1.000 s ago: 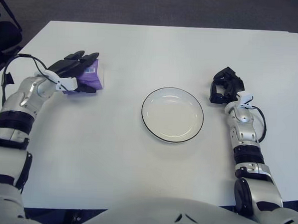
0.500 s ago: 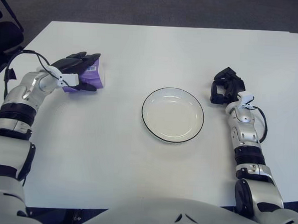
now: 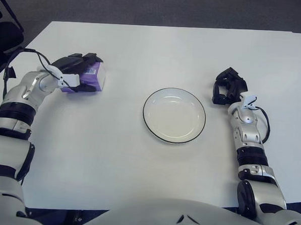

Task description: Put the tissue paper into the plate.

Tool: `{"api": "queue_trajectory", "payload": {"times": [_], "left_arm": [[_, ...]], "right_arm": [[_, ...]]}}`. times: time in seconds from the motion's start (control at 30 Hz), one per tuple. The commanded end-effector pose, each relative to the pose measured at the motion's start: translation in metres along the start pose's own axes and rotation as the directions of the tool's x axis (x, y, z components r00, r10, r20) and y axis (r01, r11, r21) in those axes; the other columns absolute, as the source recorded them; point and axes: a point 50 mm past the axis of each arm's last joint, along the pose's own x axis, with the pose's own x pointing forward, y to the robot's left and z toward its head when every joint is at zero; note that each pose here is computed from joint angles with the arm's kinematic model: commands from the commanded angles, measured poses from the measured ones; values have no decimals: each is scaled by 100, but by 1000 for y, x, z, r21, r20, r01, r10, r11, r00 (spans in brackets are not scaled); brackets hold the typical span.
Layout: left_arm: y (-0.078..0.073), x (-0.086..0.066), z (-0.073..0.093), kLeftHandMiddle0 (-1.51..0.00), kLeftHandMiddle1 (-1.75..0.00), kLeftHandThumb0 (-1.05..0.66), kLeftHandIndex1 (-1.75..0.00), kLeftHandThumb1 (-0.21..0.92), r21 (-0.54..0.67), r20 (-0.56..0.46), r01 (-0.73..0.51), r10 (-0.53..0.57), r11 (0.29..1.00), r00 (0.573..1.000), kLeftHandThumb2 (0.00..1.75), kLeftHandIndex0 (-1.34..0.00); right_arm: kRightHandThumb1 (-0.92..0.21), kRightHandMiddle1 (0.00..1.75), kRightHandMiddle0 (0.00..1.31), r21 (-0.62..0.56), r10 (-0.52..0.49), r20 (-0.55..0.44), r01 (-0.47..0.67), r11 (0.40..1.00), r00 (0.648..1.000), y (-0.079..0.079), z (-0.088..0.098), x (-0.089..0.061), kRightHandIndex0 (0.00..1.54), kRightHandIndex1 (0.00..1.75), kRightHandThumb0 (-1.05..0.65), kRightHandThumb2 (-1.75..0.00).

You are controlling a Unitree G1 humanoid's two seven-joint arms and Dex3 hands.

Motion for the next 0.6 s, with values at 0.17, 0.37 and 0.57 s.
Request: {"api": "queue_trajectory", "payload": {"times": [0.17, 0.37, 0.57], "left_arm": [[-30, -2, -8, -97, -175, -4, -174, 17, -75, -55, 44, -48, 996, 997, 133, -73], [-27, 0, -5, -102, -175, 8, -175, 17, -52, -38, -28, 26, 998, 999, 142, -83], [-22, -1, -1, -116, -175, 5, -175, 21, -22, -12, -146, 145, 989, 989, 144, -95]], "right_arm": [[-15, 175, 48, 14, -7, -271, 11, 1000, 962, -2, -63, -41, 80, 166, -1, -149], [-15, 175, 48, 19, -3, -272, 9, 1000, 962, -2, -63, -41, 80, 165, -1, -149], [-15, 175, 48, 26, -3, -274, 11, 1000, 962, -2, -63, -41, 80, 165, -1, -149]]}}
